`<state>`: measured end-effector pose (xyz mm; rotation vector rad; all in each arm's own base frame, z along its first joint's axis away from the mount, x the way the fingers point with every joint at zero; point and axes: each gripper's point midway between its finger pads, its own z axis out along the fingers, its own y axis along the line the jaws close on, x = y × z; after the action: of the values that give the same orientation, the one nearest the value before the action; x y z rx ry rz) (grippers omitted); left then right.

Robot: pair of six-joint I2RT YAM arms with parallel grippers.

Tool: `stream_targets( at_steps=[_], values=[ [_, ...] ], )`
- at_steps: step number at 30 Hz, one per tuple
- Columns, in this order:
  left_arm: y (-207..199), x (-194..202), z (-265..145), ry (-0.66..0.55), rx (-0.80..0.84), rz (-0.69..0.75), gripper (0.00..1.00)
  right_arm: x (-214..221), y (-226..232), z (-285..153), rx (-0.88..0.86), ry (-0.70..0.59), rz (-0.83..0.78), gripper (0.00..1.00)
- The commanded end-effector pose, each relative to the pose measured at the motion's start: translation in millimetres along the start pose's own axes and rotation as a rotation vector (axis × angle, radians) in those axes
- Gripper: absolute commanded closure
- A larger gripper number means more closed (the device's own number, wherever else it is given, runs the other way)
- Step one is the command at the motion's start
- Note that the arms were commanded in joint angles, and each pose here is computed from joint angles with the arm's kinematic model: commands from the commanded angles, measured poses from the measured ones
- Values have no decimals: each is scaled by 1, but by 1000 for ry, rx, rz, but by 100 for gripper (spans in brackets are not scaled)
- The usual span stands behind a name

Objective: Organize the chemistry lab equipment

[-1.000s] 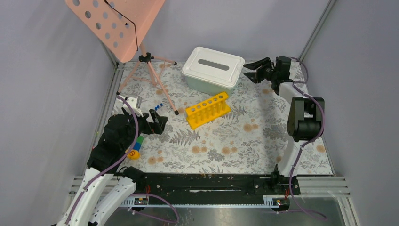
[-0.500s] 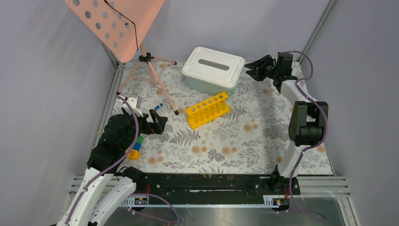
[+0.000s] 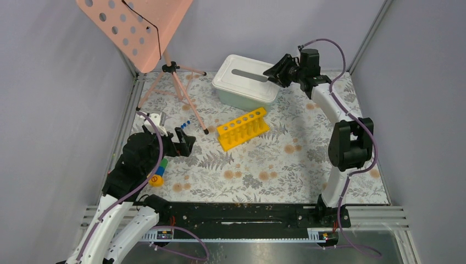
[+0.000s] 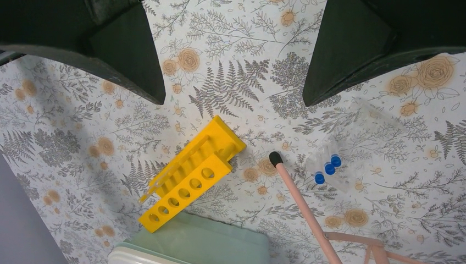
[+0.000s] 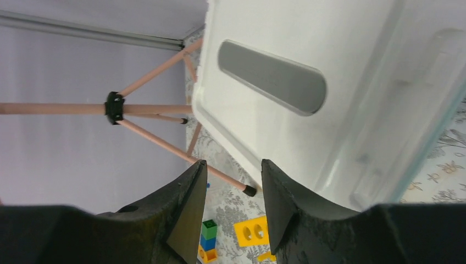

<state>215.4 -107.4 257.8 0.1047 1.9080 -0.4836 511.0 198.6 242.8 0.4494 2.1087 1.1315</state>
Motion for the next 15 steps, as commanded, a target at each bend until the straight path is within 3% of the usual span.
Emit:
stream_targets(
  at_steps=[1, 9, 15],
  values=[
    [-1, -22, -1, -57, -11, 17, 1, 1, -43, 9, 138, -3, -22, 52],
    [0, -22, 0, -56, -15, 17, 1, 12, -89, 12, 264, 7, -41, 52],
    [0, -21, 0, -54, -15, 17, 1, 8, -90, 5, 285, -22, -79, 52]
  ],
)
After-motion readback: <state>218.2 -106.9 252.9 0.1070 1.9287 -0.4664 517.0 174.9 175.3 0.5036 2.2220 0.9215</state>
